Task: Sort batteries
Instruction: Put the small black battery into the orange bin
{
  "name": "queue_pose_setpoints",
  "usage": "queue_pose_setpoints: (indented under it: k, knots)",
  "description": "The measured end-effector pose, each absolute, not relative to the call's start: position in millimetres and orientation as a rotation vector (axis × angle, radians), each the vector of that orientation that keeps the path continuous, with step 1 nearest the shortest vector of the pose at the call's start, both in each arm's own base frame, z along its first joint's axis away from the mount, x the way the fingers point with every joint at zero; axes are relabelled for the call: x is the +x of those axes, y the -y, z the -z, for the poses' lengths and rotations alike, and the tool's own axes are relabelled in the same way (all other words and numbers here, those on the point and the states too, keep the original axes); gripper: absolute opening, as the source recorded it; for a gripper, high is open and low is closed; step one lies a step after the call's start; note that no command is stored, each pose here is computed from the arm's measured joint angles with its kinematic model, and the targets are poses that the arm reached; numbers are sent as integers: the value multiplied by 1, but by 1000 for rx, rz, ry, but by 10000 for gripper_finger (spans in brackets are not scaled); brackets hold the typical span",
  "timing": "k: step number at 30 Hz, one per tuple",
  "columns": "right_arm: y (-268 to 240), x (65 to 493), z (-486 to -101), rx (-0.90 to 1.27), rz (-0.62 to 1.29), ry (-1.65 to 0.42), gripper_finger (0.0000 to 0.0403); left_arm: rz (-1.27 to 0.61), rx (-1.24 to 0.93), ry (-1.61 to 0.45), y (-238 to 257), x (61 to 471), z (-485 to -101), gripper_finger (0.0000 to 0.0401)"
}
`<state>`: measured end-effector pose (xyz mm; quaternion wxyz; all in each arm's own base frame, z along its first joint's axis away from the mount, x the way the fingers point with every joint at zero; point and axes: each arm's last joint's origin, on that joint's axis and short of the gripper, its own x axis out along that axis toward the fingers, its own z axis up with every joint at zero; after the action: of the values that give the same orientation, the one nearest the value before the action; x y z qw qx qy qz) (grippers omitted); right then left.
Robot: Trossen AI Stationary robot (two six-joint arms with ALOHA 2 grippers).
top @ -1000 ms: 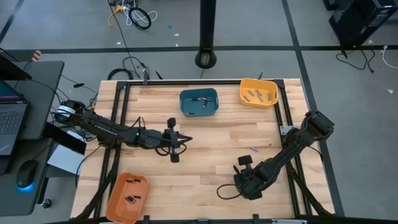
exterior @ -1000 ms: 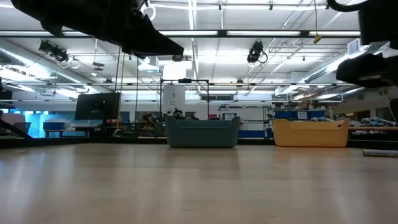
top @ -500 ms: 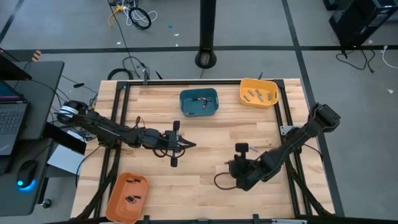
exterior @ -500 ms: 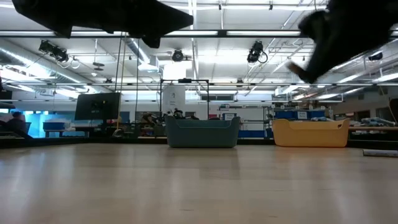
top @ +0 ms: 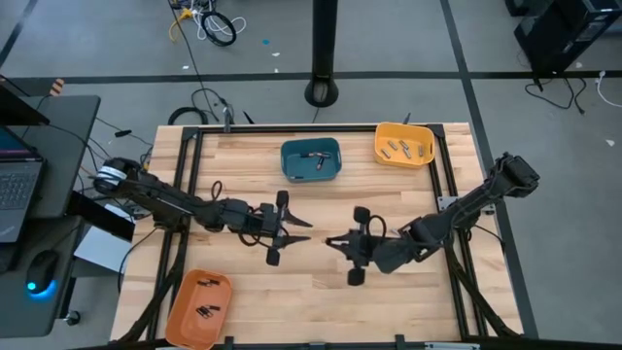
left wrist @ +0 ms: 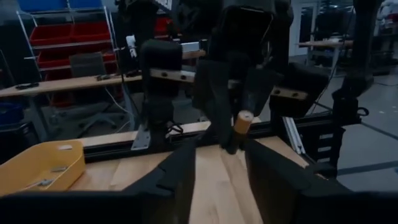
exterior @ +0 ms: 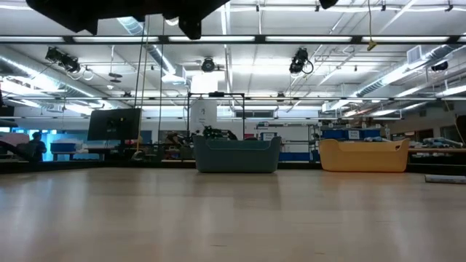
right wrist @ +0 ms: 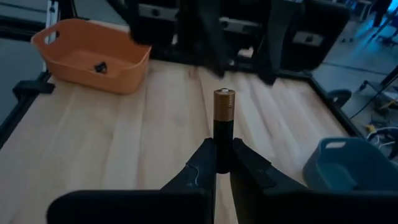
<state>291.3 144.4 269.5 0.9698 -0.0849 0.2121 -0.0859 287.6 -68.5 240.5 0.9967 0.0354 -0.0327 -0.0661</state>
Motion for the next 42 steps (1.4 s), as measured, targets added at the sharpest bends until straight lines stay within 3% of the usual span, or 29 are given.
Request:
queue_pose_setpoints:
  k: [9, 23, 29, 36, 42]
  knots:
    - [-140, 297, -274, -192, 179, -387, 34, 150, 66, 67, 77, 312, -242, 198]
    - [-141, 297, -276, -202, 182, -372, 35, 250, 57, 140, 86, 336, -242, 197]
    - [-144, 296, -277, -198, 182, -356, 35, 256, 82, 153, 86, 336, -242, 152]
    - [-145, 296, -277, -186, 175, -351, 35, 273, 115, 161, 86, 335, -243, 39]
    - [-145, 295, -277, -187, 175, -351, 36, 265, 125, 171, 86, 335, -243, 37]
